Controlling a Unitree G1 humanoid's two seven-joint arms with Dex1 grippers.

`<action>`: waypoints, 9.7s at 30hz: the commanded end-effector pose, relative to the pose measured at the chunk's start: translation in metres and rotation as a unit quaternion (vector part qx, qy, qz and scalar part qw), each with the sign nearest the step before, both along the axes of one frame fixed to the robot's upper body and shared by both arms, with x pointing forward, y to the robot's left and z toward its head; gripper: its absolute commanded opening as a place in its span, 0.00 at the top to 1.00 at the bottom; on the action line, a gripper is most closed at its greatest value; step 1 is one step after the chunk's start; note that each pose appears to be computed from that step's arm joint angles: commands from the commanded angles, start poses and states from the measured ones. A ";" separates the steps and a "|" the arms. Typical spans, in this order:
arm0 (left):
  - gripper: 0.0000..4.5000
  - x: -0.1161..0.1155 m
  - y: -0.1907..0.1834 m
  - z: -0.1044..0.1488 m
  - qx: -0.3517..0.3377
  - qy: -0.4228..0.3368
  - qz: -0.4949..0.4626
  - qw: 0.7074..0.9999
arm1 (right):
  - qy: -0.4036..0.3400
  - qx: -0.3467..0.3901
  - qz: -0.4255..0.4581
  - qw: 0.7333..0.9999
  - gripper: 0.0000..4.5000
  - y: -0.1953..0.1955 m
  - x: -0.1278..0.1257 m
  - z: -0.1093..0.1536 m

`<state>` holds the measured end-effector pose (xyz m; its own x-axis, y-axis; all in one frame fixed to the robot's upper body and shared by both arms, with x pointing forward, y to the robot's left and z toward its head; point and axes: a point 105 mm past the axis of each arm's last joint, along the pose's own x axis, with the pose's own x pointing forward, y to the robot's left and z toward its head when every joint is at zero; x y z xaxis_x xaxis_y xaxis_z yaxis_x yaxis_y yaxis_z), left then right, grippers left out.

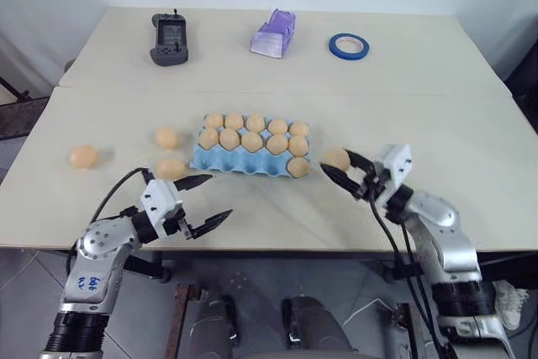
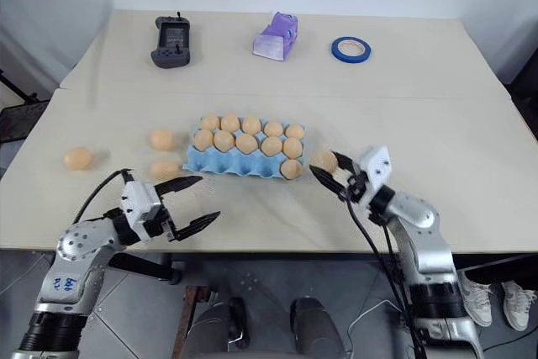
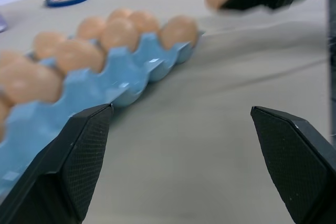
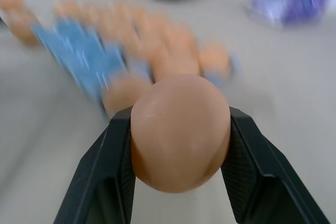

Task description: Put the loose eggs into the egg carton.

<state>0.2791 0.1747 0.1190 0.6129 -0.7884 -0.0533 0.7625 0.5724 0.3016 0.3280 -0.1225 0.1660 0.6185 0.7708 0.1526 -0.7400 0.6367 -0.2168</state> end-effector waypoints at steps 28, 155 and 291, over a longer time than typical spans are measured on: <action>0.00 -0.020 0.043 0.002 -0.026 0.004 0.111 0.993 | 0.011 -0.101 0.143 0.985 0.01 -0.011 -0.029 -0.026; 0.04 0.143 0.060 0.026 -0.123 0.021 0.310 0.942 | -0.033 -0.035 0.058 0.997 0.00 -0.016 -0.037 -0.031; 0.00 0.049 0.042 0.045 -0.005 -0.008 0.033 0.999 | -0.032 -0.020 0.076 0.996 0.00 -0.003 -0.038 -0.036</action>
<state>0.3358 0.2096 0.1519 0.6648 -0.7444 -0.0625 0.7279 0.6266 0.2786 0.2921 -0.1188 0.1179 0.4816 0.8670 0.1276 -0.8330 0.4982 -0.2408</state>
